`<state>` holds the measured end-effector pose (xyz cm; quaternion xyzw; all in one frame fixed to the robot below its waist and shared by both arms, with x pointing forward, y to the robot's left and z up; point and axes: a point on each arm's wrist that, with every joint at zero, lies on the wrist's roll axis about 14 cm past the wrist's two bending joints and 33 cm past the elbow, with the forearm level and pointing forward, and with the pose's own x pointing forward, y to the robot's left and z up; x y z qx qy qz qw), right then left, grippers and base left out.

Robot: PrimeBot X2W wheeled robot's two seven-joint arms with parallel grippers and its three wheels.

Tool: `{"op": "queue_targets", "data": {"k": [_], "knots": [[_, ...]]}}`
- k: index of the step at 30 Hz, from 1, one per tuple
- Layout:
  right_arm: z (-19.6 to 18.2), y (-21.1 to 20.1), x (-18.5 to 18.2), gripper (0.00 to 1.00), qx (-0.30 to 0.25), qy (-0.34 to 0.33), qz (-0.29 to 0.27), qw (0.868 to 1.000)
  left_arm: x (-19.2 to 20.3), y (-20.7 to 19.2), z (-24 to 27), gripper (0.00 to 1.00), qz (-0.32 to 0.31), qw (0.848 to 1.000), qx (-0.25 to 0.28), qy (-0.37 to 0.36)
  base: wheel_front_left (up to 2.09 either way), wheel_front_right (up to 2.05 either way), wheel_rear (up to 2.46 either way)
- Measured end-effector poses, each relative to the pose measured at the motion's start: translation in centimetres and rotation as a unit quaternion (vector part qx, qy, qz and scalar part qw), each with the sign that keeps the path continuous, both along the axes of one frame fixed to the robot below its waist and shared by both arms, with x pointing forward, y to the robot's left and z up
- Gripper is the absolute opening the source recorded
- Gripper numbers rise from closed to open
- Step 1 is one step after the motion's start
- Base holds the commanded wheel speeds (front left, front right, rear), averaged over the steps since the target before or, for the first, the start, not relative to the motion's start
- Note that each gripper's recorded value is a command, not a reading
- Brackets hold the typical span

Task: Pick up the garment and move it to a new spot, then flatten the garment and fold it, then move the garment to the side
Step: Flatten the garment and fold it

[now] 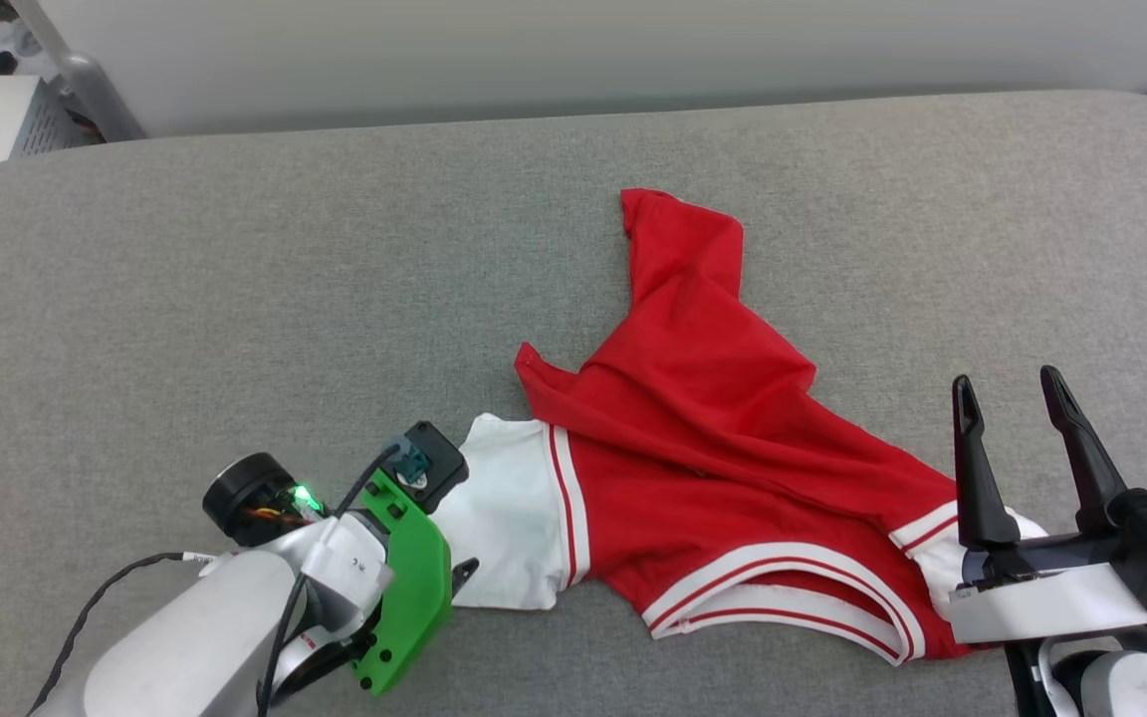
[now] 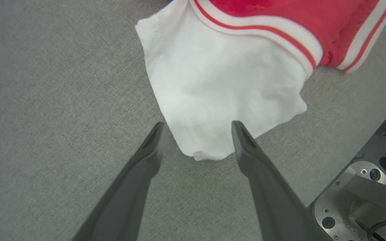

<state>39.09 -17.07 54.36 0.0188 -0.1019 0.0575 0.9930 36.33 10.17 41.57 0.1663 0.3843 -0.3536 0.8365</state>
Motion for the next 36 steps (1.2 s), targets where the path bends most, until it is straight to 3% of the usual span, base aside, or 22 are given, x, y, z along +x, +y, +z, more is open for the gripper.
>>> {"op": "queue_targets", "data": {"k": [7, 17, 18, 19, 29, 30, 36], "knots": [[-0.9, -0.4, 0.8, 1.0, -0.002, 0.011, -0.008, 1.0, -1.7, 0.6, -4.3, 1.0, -0.036, 0.996, 0.05, 0.06, 0.0, 0.0, 0.0], [-2.0, -0.8, 1.4, 1.0, -0.004, 0.027, -0.014, 1.0, -1.3, 0.7, -6.6, 1.0, -0.059, 0.994, 0.059, 0.074, 0.0, 0.0, 0.0], [-2.0, -0.8, 1.4, 1.0, -0.004, 0.027, -0.014, 1.0, -1.3, 0.7, -6.7, 0.58, -0.061, 0.994, 0.06, 0.073, 0.0, 0.0, 0.0], [-2.0, -0.8, 1.4, 1.0, -0.004, 0.026, -0.013, 1.0, -1.3, 0.7, -6.7, 0.0, -0.065, 0.994, 0.061, 0.069, 0.0, 0.0, 0.0], [-0.9, -0.8, 1.1, 1.0, -0.007, 0.011, -0.012, 1.0, 0.3, 1.6, -5.2, 0.0, -0.04, 0.998, 0.043, 0.017, 0.0, 0.0, 0.0], [-0.5, -0.9, 1.1, 1.0, -0.01, 0.006, -0.011, 1.0, 1.7, 2.9, -4.1, 0.0, -0.002, 0.999, 0.034, -0.01, 0.0, 0.0, 0.0], [-0.2, -1.2, 1.0, 1.0, -0.018, 0.001, -0.011, 1.0, 4.0, 8.6, -3.0, 0.0, 0.074, 0.994, 0.068, -0.043, 0.0, 0.0, 0.0]]}}
